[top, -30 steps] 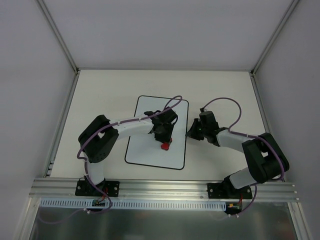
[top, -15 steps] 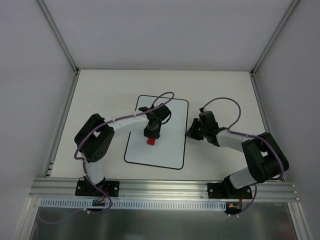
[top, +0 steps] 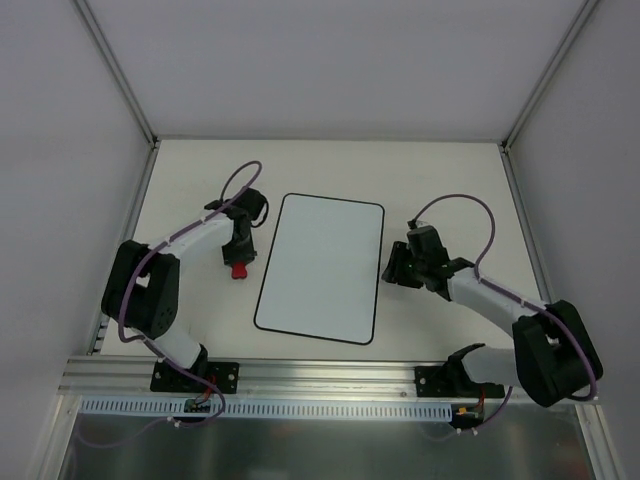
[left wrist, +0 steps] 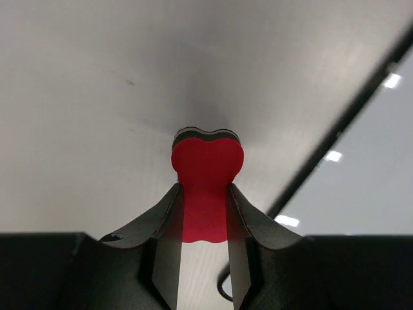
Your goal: Erase the whiteboard
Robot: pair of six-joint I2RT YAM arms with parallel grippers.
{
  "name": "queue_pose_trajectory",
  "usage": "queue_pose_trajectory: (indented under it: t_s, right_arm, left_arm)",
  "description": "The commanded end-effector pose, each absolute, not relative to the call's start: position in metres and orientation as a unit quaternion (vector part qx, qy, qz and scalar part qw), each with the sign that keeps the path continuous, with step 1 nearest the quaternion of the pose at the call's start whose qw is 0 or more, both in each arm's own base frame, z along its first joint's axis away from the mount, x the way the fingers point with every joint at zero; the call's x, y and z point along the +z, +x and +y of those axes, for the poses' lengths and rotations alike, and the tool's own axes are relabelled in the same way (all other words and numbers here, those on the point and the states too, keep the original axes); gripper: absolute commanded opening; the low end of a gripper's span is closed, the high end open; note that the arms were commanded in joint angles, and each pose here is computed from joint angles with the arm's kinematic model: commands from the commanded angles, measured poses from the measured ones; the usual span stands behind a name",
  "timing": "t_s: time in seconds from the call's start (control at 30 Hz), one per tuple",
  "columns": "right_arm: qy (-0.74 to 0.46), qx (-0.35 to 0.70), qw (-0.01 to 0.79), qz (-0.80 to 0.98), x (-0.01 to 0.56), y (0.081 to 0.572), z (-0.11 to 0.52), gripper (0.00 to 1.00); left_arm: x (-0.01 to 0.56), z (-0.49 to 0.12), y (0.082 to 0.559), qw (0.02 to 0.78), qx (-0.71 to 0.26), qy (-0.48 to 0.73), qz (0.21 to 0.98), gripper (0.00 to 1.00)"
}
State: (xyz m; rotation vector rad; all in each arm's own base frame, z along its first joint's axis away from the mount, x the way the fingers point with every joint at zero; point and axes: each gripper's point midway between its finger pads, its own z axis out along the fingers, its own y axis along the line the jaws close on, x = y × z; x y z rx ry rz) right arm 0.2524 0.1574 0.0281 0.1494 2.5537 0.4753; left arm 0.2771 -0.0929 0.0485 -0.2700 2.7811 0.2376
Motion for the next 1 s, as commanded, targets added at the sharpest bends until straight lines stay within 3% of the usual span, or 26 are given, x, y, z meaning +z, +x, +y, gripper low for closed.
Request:
queue_pose_trajectory:
  t_s: [0.0,0.13,0.27,0.4,0.43,0.5,0.73,0.77,0.8,0.97]
  right_arm:
    - [0.023,0.125,0.300,0.945,0.054,0.247,0.132,0.48]
    - [-0.003,0.114,0.336,0.935,0.084,0.247,0.124,0.76]
    - [-0.018,0.102,0.366,0.925,0.115,0.244,0.113,0.96]
    - [-0.020,0.102,0.402,0.910,0.146,0.240,0.105,0.99]
    - [-0.022,0.105,0.414,0.904,0.155,0.238,0.104,0.99]
    - [-0.024,0.102,0.424,0.900,0.166,0.235,0.101,0.99]
    - [-0.040,0.078,0.468,0.879,0.210,0.231,0.085,0.99]
    - [-0.038,0.066,0.474,0.877,0.216,0.230,0.079,0.99]
    - [-0.037,0.059,0.484,0.872,0.224,0.230,0.075,0.99]
    - [-0.019,-0.026,0.554,0.832,0.297,0.228,0.034,0.99]
  left_arm:
    - [0.055,-0.069,0.290,0.187,0.068,-0.130,0.971,0.00]
    - [0.055,-0.057,0.313,0.193,0.052,-0.149,0.968,0.00]
    - [0.046,-0.053,0.332,0.182,0.043,-0.161,0.969,0.01]
    - [0.041,-0.048,0.340,0.179,0.051,-0.169,0.968,0.18]
    - [0.039,-0.046,0.341,0.178,0.053,-0.172,0.967,0.27]
    - [0.032,-0.043,0.340,0.169,0.055,-0.176,0.968,0.31]
    - [0.060,-0.040,0.341,0.207,0.042,-0.185,0.960,0.70]
    - [0.078,-0.040,0.342,0.230,0.033,-0.183,0.955,0.91]
    - [0.088,-0.041,0.342,0.244,0.026,-0.182,0.952,0.99]
    - [0.195,-0.040,0.330,0.371,-0.020,-0.156,0.915,0.99]
